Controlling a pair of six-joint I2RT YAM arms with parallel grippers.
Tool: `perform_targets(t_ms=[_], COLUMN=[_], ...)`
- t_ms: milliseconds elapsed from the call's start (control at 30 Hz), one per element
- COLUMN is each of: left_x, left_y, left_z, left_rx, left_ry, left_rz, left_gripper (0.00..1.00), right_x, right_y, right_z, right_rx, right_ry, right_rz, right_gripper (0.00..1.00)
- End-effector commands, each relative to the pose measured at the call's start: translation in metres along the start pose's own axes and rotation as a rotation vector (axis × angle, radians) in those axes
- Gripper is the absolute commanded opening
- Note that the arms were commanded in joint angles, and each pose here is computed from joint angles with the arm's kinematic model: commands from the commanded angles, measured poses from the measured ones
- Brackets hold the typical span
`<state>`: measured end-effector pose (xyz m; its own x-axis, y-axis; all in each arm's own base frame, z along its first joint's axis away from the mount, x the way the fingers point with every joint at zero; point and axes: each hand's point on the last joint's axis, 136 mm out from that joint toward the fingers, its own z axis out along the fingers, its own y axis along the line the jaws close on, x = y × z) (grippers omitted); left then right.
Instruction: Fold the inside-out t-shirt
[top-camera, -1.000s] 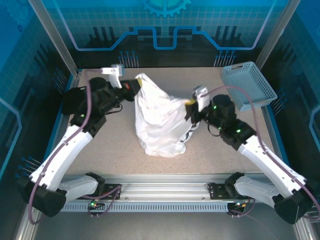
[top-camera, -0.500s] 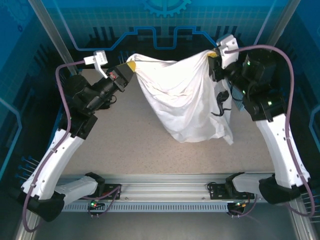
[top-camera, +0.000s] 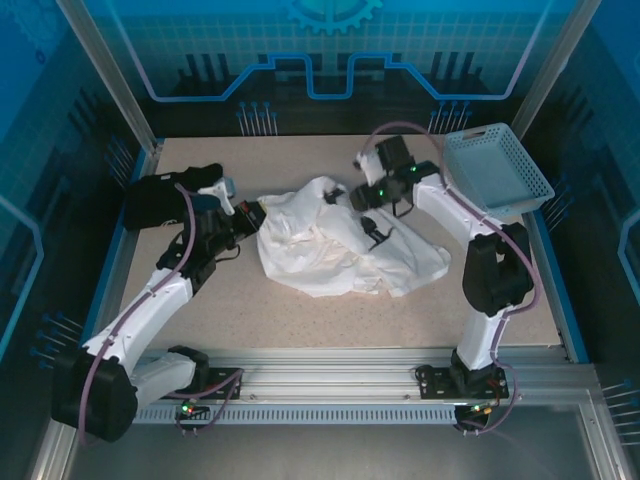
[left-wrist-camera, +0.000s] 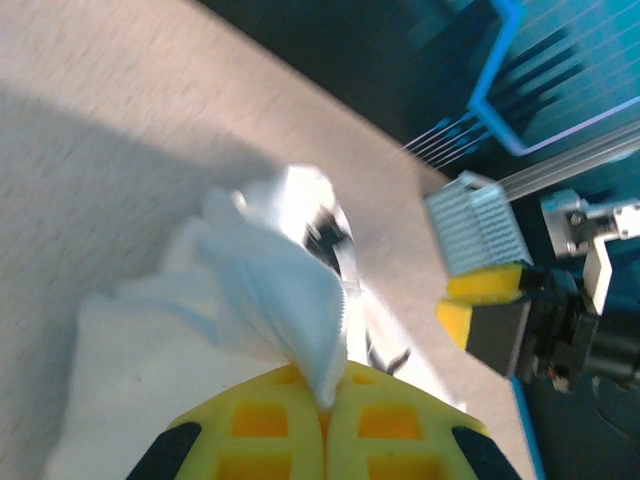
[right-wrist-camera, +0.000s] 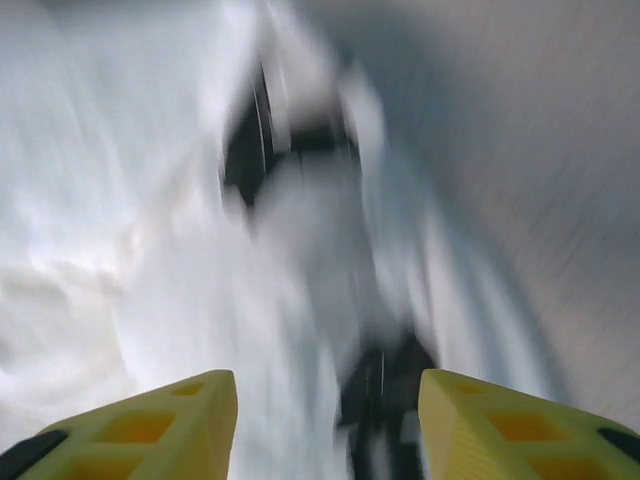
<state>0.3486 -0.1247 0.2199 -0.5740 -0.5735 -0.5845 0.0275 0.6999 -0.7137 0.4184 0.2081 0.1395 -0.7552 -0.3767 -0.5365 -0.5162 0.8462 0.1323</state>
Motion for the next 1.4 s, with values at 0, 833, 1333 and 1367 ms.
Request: perform_targets(t_ms=[0, 833, 1333, 1367], left_x=[0.005, 0.013, 0.138, 0.133], left_y=[0.002, 0.008, 0.092, 0.085], left_z=[-0.011, -0.036, -0.064, -0.062], left_rx=[0.017, 0.005, -0.301, -0.287], left_ry=[-0.008, -0.018, 0.298, 0.283], left_rz=[0.008, 0.045, 0.089, 0.14], left_gripper=[0.0, 0.0, 0.48, 0.57], right_x=[0.012, 0.025, 0.123, 0.125], right_y=[0.055, 0.087, 0.113, 0.112], right_z=[-0.027, 0.036, -0.055, -0.055], right_rx=[-0.059, -0.179, -0.406, -0.409], right_ry=[-0.057, -0.119, -0.215, -0.213], right_rz=[-0.022, 0.115, -0.056, -0.05], right_gripper=[0.57, 0.0, 0.0, 0.0])
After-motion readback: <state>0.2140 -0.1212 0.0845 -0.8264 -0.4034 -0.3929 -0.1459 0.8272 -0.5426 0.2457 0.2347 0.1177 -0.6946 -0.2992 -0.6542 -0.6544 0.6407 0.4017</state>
